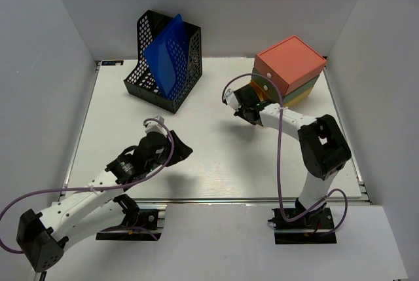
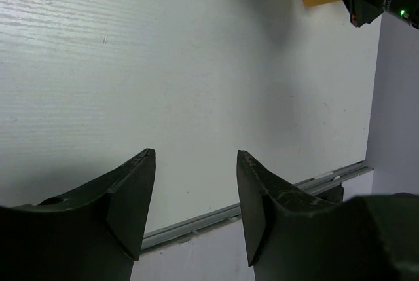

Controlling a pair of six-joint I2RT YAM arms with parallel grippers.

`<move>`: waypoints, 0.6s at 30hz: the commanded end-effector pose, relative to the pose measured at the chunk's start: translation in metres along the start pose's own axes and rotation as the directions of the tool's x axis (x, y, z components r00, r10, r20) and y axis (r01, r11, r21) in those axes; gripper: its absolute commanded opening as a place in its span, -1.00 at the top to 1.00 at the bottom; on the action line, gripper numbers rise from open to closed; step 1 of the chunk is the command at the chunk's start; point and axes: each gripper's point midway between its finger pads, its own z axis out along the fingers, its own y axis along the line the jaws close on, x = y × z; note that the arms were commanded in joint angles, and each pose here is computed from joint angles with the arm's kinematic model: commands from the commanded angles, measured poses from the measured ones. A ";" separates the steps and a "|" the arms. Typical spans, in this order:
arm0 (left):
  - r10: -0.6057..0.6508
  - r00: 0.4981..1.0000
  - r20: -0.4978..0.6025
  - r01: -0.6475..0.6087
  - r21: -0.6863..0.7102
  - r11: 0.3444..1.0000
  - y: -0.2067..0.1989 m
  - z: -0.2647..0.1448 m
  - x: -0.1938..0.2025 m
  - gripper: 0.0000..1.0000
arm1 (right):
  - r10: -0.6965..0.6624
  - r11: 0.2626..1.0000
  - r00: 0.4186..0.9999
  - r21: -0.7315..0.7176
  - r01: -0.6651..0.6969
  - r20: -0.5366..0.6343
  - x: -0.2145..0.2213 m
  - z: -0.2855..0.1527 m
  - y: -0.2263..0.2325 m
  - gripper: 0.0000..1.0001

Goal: Organize the desk

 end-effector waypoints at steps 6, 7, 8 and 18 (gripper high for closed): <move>0.014 1.000 -0.015 -0.014 -0.005 1.000 -0.004 -0.002 -0.001 -0.26 | 0.027 0.948 0.998 0.318 -0.008 -0.056 -0.005 0.013 -0.045 1.00; 0.014 1.000 -0.014 -0.014 -0.008 1.000 -0.003 -0.002 -0.001 -0.26 | 0.031 0.938 0.997 0.348 -0.006 -0.066 -0.004 0.014 -0.049 1.00; 0.014 1.000 -0.012 -0.014 -0.005 1.000 -0.003 -0.002 -0.001 -0.26 | 0.014 0.932 0.996 0.361 0.019 -0.089 -0.002 0.020 -0.049 1.00; 0.012 1.000 -0.002 -0.012 -0.023 1.000 0.003 -0.005 -0.001 -0.28 | -0.020 0.874 0.988 0.477 0.093 -0.156 0.001 0.034 -0.065 1.00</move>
